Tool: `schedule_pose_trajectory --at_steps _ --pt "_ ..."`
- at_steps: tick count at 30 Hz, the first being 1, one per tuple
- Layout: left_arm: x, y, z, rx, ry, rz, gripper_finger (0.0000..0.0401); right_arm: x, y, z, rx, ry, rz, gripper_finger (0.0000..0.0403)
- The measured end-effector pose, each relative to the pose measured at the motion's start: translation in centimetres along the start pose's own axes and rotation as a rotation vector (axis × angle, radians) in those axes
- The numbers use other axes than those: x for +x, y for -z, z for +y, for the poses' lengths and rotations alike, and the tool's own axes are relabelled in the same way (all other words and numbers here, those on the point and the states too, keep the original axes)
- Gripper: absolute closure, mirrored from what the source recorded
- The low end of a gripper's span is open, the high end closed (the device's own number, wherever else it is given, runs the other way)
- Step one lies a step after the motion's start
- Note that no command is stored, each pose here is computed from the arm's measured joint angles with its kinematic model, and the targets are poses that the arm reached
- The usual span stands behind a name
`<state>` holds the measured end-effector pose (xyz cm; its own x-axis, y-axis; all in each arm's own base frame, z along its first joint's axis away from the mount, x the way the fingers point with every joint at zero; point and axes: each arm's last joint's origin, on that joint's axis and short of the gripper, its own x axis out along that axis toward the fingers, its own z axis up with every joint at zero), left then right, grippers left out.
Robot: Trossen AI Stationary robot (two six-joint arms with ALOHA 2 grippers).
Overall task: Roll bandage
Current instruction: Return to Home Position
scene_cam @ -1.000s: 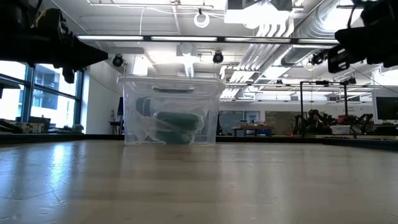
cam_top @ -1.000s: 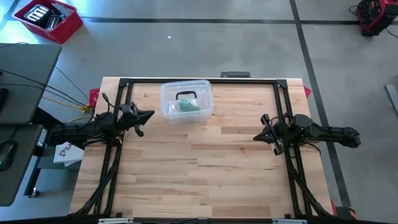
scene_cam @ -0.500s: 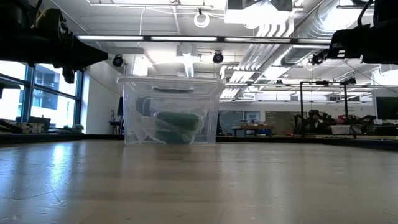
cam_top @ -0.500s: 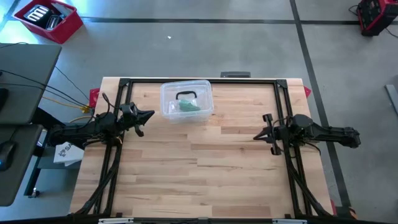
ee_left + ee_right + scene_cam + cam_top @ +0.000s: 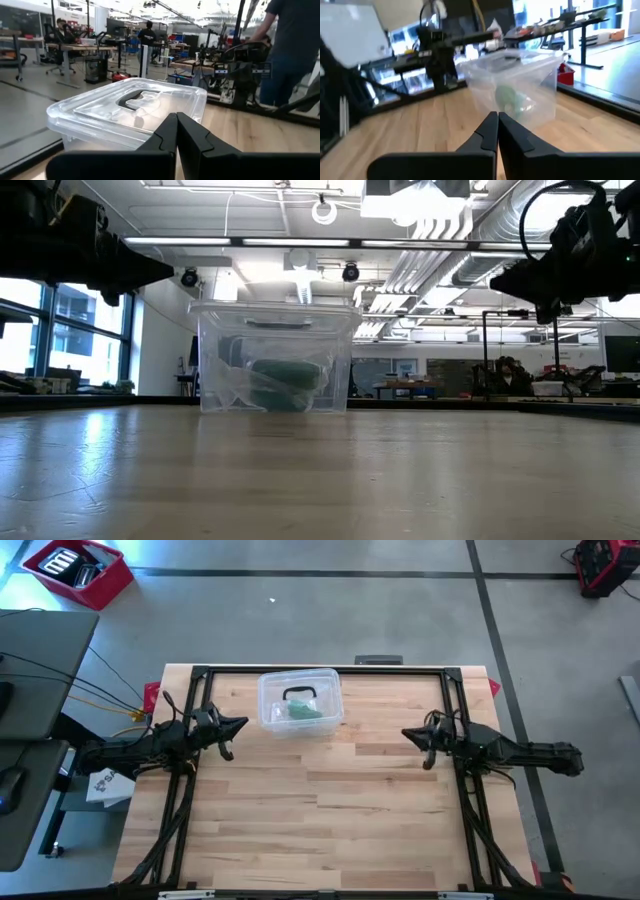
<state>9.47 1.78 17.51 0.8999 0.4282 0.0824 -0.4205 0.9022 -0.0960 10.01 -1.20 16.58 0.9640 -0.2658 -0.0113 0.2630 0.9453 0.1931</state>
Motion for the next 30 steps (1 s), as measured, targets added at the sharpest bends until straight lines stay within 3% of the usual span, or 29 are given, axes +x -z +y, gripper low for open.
schedule_pose_trajectory --at_steps 10,27,30 --pt "0.0 0.4 0.0 0.056 0.000 0.036 0.0400 0.5 1.3 0.5 -0.037 -0.172 0.176 0.0403" --pt "0.0 0.4 0.0 0.071 0.001 0.037 0.0400 0.6 1.4 0.5 -0.037 -0.176 0.186 0.0403" --pt "0.0 0.4 -0.1 0.021 0.019 0.041 0.0400 0.6 1.4 0.5 -0.038 -0.176 0.186 0.0403"
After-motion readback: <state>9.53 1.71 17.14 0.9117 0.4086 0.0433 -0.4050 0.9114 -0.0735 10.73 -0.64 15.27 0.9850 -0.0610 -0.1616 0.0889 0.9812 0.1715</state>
